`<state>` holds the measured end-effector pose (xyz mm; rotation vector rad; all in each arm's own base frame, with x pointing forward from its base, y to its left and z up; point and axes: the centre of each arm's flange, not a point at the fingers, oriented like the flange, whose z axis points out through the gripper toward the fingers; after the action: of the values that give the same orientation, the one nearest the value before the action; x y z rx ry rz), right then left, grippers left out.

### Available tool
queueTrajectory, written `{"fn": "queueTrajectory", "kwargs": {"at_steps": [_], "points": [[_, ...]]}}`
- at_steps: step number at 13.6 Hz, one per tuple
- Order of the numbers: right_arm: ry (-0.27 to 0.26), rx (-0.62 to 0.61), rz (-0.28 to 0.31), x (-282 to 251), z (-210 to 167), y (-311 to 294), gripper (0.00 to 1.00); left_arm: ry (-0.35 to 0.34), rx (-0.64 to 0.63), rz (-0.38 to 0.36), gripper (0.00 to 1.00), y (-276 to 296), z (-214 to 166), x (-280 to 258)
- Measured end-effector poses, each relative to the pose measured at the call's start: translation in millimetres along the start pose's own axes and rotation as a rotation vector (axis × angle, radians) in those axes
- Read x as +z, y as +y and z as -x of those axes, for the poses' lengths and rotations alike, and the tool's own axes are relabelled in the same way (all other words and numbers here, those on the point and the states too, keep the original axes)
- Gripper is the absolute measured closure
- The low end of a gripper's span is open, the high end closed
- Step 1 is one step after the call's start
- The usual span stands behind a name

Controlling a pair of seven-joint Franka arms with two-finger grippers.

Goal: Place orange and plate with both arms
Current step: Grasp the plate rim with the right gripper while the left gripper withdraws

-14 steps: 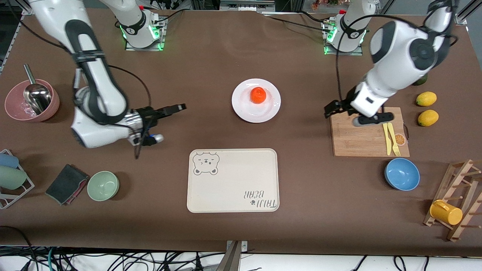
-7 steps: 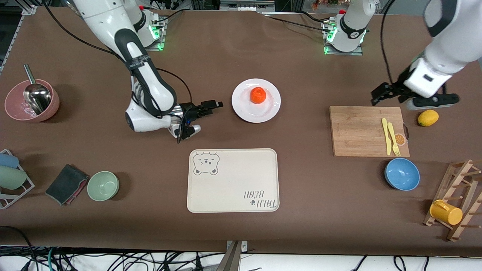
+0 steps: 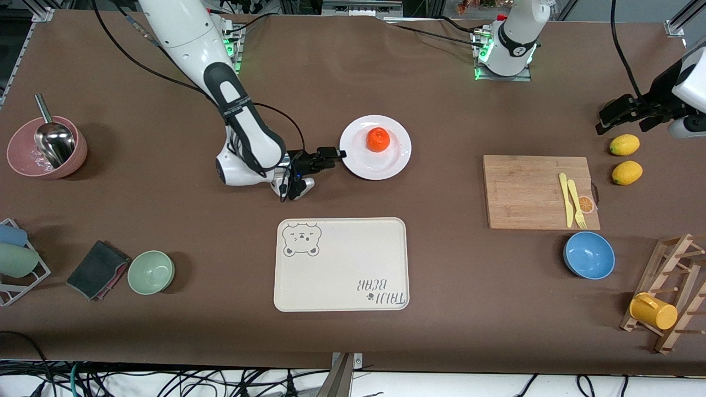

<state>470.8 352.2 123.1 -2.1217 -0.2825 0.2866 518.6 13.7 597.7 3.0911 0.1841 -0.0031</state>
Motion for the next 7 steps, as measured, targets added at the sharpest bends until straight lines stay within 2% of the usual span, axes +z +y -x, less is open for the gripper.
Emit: {"fn": "queueTrajectory", "kwargs": {"at_steps": [2, 3, 4, 5, 6, 7], "points": [[0.004, -0.019, 0.038, 14, 3, -7, 0.42, -0.006, 0.001, -0.001, 0.0, 2, -2, -1], [0.002, -0.027, 0.048, 19, 5, -10, 0.43, -0.014, 0.001, -0.002, 0.0, 2, -2, 0], [0.0, -0.034, 0.054, 23, 6, -13, 0.5, -0.018, 0.0, -0.002, 0.0, 1, -2, -2], [0.0, -0.037, 0.062, 27, 6, -13, 0.67, -0.019, -0.003, -0.002, 0.0, 0, -3, -6], [-0.003, -0.038, 0.068, 30, 8, -12, 0.75, -0.02, -0.005, -0.002, 0.0, -1, -2, -12], [-0.007, -0.039, 0.074, 35, 9, -11, 0.75, -0.018, -0.007, -0.002, 0.0, -2, -2, -18]]}}
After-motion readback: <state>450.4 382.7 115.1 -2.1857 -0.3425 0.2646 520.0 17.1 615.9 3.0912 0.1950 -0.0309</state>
